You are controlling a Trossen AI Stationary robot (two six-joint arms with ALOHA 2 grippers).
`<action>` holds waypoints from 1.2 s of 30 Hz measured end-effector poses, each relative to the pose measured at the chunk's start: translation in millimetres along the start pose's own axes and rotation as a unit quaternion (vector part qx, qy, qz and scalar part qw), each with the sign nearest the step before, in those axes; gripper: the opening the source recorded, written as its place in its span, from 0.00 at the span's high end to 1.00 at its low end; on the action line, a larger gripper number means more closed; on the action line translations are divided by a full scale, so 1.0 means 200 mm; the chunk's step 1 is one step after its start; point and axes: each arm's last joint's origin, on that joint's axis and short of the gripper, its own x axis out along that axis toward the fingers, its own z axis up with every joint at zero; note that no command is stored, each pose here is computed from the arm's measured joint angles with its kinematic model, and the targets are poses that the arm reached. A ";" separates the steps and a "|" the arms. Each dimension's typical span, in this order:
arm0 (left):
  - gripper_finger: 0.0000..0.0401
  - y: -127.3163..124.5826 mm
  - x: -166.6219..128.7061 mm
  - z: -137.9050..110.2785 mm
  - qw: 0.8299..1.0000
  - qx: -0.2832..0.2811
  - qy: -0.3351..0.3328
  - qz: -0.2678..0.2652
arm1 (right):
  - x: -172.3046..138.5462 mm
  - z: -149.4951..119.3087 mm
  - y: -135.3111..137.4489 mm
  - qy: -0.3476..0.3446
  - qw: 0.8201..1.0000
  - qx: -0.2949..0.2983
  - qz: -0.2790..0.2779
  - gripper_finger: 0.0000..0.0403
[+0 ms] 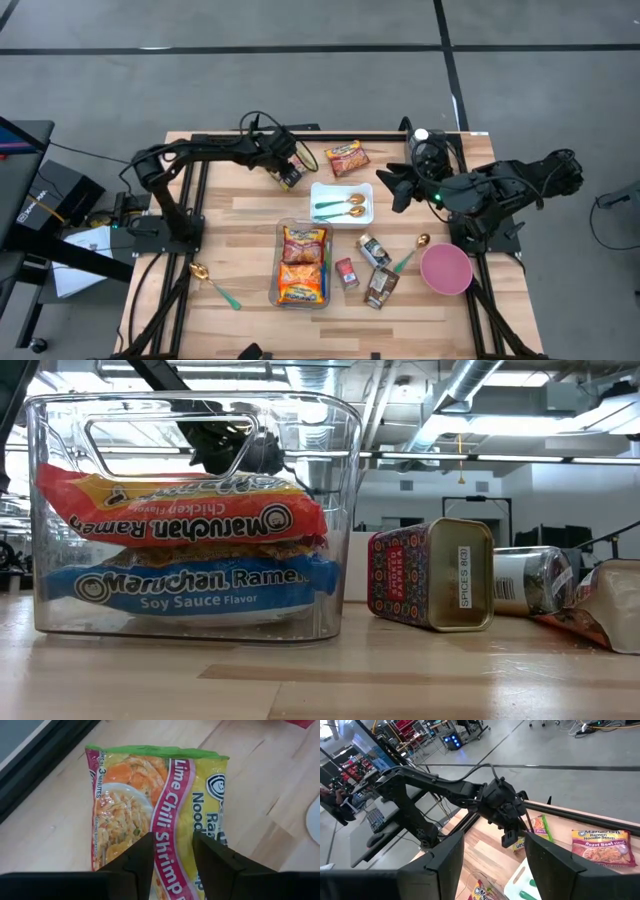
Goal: Pick & Place Food Item
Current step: Put the green noodle pack into the transparent bin
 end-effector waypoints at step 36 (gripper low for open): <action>0.84 0.00 0.04 -0.09 1.000 0.025 0.017 -0.007 | 0.00 0.00 0.00 0.001 1.000 -0.005 0.000 0.50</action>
